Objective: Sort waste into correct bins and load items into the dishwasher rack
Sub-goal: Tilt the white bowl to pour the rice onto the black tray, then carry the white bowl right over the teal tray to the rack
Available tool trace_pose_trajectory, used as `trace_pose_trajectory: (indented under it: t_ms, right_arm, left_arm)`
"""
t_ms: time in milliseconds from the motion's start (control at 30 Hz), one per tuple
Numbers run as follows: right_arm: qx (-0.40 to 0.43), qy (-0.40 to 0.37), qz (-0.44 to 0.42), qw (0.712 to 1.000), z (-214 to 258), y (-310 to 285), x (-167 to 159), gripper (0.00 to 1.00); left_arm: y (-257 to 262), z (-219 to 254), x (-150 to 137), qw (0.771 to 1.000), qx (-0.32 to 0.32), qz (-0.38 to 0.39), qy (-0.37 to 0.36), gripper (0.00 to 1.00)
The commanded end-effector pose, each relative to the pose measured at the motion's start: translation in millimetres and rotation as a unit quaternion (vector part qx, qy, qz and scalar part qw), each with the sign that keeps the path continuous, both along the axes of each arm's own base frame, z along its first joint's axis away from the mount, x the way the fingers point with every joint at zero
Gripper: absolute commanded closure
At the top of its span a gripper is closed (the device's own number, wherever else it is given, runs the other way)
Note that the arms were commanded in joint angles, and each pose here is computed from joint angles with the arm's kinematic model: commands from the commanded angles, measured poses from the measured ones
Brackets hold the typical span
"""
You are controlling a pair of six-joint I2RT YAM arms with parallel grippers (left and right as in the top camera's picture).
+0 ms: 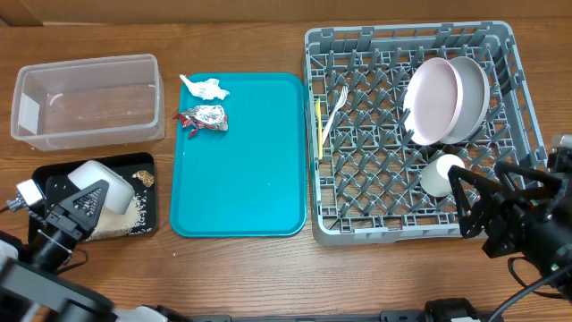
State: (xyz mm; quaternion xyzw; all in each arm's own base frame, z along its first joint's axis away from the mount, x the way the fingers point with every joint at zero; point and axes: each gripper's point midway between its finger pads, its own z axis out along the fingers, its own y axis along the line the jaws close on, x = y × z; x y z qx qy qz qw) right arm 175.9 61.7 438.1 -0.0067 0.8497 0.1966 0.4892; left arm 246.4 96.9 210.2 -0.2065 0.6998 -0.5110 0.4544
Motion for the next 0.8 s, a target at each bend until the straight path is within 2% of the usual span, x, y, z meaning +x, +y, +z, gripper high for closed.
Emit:
trace_pose_trajectory:
  t_ms: [0, 200, 267, 333, 367, 433, 567, 767]
  right_arm:
    - [0.004, -0.014, -0.002, 1.0, 7, 0, 1, 0.24]
    - [0.01, -0.025, 0.009, 1.0, 12, 4, 2, 0.24]
    - [0.01, -0.024, 0.01, 1.0, 12, 4, 2, 0.24]
    - [0.01, -0.026, 0.01, 1.0, 12, 4, 2, 0.23]
    - [0.01, -0.027, 0.01, 1.0, 13, 4, 2, 0.23]
    - [0.01, -0.029, 0.008, 0.999, 14, 4, 3, 0.23]
    - [0.031, -0.031, -0.002, 0.999, 18, 4, 5, 0.22]
    - [0.035, -0.047, -0.015, 0.998, 26, 1, 9, 0.21]
  left_arm:
    - [-26, 42, -4, 0.99, 0.123, -0.028, -0.069, 0.96]
    - [-82, 134, -15, 0.957, 0.249, -0.093, -0.118, 0.96]
    - [-86, 156, -17, 0.957, 0.268, -0.088, -0.07, 0.96]
    - [-80, 170, -14, 0.96, 0.275, -0.052, 0.008, 0.96]
    - [-81, 182, -11, 0.959, 0.28, -0.037, 0.015, 0.96]
    - [-93, 207, -4, 0.955, 0.293, -0.041, -0.026, 0.96]
    - [-129, 232, 26, 0.961, 0.256, -0.089, -0.062, 0.96]
    - [-224, 217, 93, 0.944, 0.269, -0.176, -0.078, 0.96]
